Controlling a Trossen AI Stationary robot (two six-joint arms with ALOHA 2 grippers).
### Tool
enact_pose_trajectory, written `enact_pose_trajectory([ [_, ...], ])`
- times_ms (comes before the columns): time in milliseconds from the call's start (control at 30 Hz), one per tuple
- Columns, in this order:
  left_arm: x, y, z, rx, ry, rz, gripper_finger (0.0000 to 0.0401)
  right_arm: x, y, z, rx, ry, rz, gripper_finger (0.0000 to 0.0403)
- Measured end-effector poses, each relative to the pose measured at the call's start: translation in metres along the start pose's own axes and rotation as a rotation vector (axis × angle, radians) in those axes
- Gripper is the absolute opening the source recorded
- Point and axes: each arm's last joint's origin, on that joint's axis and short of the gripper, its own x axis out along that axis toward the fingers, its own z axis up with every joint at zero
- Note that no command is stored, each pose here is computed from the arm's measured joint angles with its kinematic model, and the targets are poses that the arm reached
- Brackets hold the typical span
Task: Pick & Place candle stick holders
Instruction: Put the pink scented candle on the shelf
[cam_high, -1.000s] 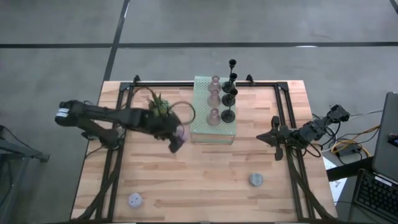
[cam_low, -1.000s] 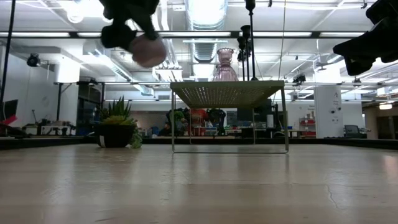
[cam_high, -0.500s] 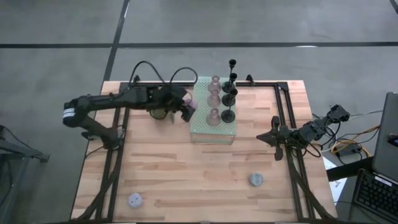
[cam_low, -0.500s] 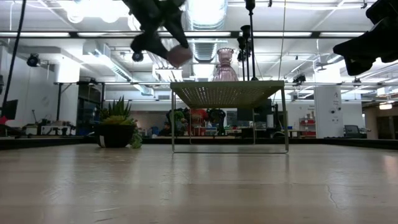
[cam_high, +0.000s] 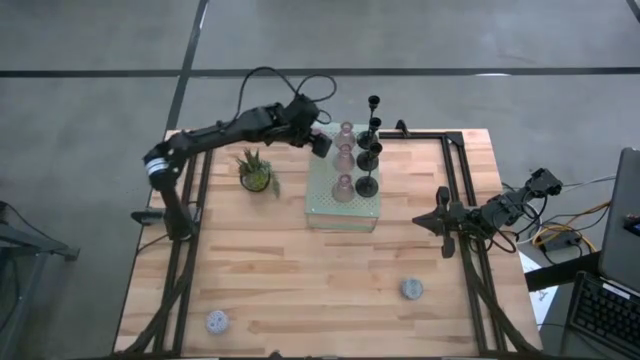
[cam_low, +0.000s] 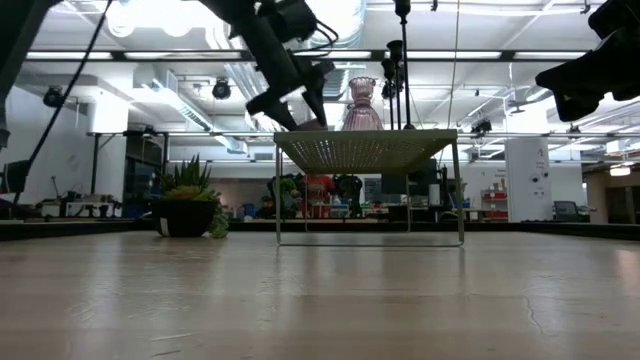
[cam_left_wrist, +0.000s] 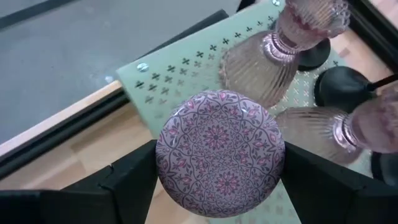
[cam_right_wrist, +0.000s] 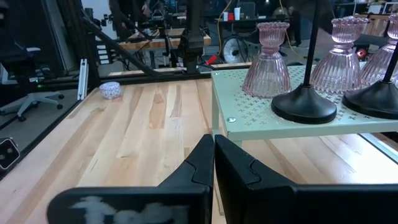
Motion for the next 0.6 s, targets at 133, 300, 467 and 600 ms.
enact_pose_trajectory([
  [133,0.018,-0.002,0.006,-0.012,0.021,0.007,0.0305,0.0,0.0,0.0,-0.001,0.0,0.0,0.0008],
  [300,0.035,-0.004,0.008,0.007,0.041,0.024,0.0305,0.0,0.0,0.0,0.0,0.0,0.0,0.0008],
  [467,0.035,-0.003,0.007,0.021,0.053,0.025,0.0308,0.0,0.0,0.0,0.0,0.0,0.0,0.0008],
  [600,0.035,-0.003,0.007,0.022,0.049,0.024,0.0322,0.0,0.0,0.0,-0.001,0.0,0.0,0.0008],
])
